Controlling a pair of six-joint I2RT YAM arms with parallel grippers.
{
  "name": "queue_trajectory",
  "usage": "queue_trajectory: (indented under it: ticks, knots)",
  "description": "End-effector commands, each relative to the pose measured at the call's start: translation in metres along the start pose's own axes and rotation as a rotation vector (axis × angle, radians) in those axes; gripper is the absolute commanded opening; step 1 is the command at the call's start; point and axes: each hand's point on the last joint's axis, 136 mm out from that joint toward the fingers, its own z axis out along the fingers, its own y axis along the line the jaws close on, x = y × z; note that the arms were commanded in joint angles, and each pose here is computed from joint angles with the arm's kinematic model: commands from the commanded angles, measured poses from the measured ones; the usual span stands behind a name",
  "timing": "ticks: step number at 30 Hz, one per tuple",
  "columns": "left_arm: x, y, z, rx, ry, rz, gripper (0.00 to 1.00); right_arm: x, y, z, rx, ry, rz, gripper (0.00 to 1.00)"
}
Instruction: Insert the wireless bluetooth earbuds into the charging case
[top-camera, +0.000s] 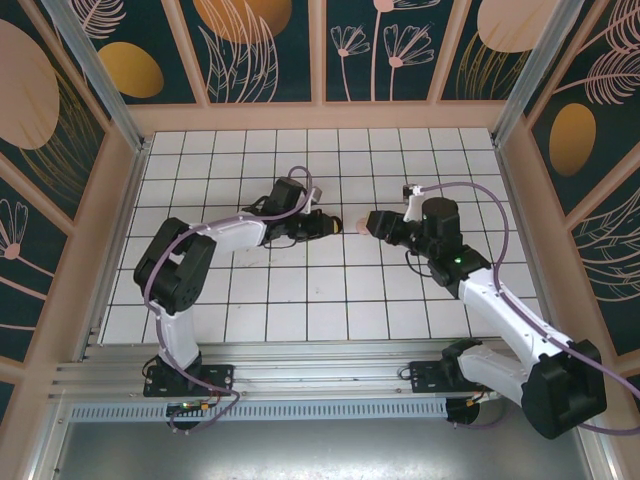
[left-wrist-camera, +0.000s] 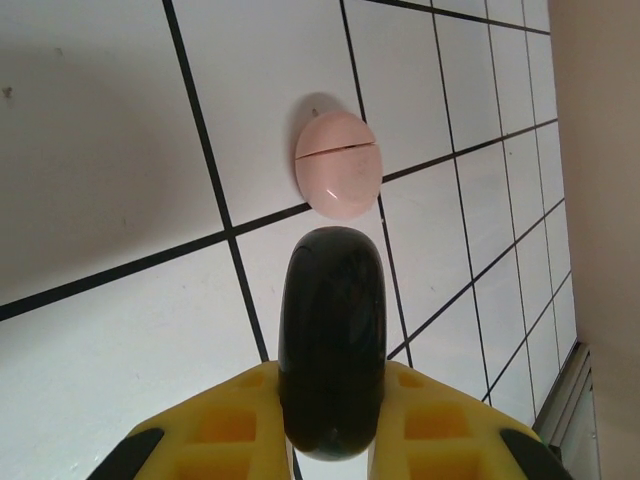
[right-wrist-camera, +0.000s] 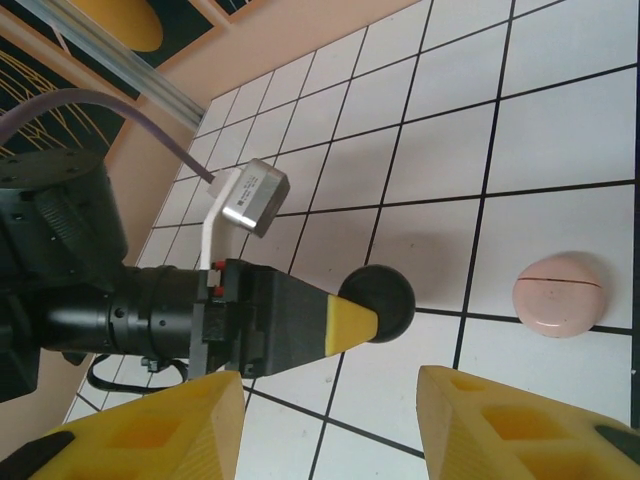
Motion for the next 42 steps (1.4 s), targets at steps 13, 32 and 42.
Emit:
queue_trajectory:
  ticks: [13, 32, 42]
  knots:
    - [-0.006, 0.012, 0.042, -0.03, 0.093, -0.071, 0.1, 0.007, -0.008, -0.009, 0.031, -0.01, 0.032, 0.49]
    - [-0.004, 0.039, 0.05, -0.162, 0.118, -0.091, 0.46, 0.008, -0.012, -0.019, 0.059, -0.031, 0.032, 0.48]
    - [-0.028, 0.035, -0.002, -0.34, 0.013, 0.071, 0.71, -0.002, -0.018, -0.019, 0.099, -0.078, -0.014, 0.51]
